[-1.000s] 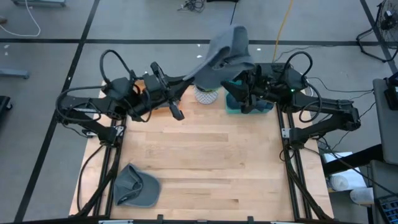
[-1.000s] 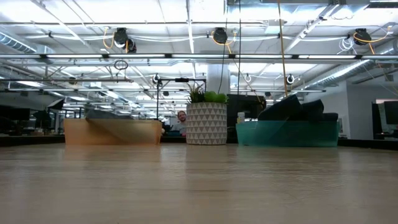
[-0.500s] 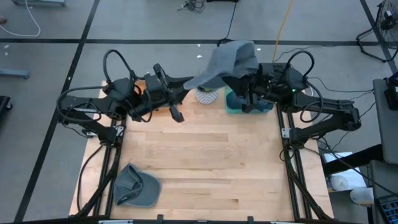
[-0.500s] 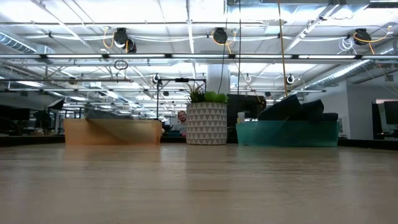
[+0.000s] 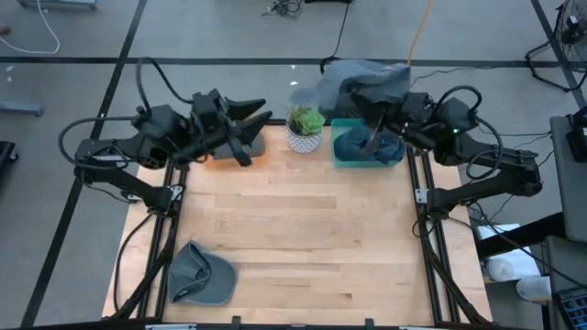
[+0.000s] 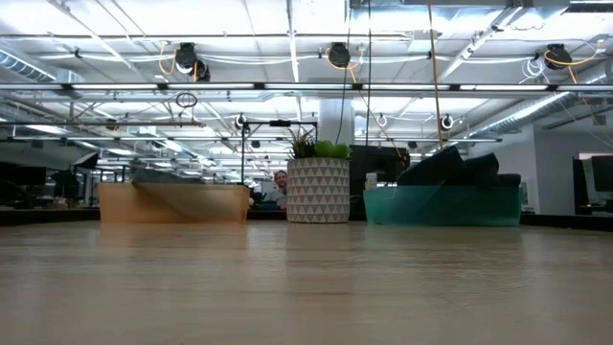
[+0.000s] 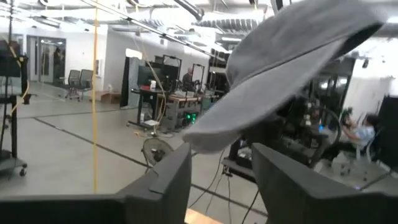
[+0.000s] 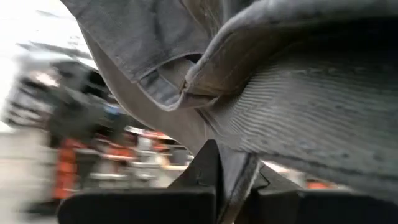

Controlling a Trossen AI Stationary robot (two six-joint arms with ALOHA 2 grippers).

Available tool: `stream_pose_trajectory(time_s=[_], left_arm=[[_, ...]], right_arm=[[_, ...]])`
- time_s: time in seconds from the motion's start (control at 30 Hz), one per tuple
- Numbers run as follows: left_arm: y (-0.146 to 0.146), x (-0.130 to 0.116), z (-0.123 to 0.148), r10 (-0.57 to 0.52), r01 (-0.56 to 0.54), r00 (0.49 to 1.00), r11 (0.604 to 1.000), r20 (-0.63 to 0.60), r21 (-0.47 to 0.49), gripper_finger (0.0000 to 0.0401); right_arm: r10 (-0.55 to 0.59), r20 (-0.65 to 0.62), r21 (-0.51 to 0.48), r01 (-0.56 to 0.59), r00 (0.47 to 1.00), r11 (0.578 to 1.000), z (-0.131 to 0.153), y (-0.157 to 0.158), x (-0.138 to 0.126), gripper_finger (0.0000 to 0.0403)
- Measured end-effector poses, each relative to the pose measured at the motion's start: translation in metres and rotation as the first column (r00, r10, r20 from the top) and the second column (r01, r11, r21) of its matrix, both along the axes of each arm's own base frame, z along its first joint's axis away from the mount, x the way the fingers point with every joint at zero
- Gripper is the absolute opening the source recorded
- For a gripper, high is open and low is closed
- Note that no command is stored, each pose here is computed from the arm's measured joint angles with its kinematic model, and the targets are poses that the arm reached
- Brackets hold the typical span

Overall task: Pick & Place hat
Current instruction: Put the top gray cap into the orange bin

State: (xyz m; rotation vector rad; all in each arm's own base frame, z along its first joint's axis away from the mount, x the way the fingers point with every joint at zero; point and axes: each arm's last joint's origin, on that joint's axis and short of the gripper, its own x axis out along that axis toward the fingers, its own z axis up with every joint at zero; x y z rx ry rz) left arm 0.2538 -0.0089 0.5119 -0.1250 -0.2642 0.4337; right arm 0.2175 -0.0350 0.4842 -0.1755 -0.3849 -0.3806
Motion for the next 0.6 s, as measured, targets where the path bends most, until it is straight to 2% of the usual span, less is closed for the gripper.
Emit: stream_pose_trajectory(time_s=[0.1,0.2,0.33,0.4,0.47,0.6], left_arm=[[0.003,-0.008,0.005,-0.008,0.011,0.999,0.999,0.045,-0.047,0.0191],[0.006,-0.013,0.006,-0.013,0.019,0.998,0.995,0.064,-0.099,0.0203],[0.013,-0.024,0.006,-0.017,0.037,0.995,0.976,0.096,-0.214,0.0205],[0.017,-0.030,0.008,-0.035,0.068,0.992,0.960,0.124,-0.273,0.0200],[0.020,-0.034,0.008,-0.059,0.108,0.986,0.937,0.156,-0.331,0.0195],[0.028,-0.035,0.008,-0.107,0.213,0.964,0.860,0.243,-0.464,0.0184]], right_arm=[[-0.146,-0.035,-0.083,0.143,0.989,0.986,0.001,-0.002,-0.004,0.0001],[-0.254,-0.079,-0.169,0.238,0.964,0.956,0.000,-0.004,-0.004,0.0001],[-0.403,-0.122,-0.281,0.358,0.907,0.891,0.000,-0.006,-0.005,0.0000],[-0.499,-0.139,-0.345,0.431,0.855,0.834,0.001,-0.007,-0.007,0.0000],[-0.601,-0.143,-0.413,0.505,0.786,0.758,0.003,-0.009,-0.009,0.0000],[-0.745,-0.095,-0.521,0.605,0.660,0.602,0.012,-0.012,-0.017,0.0000]])
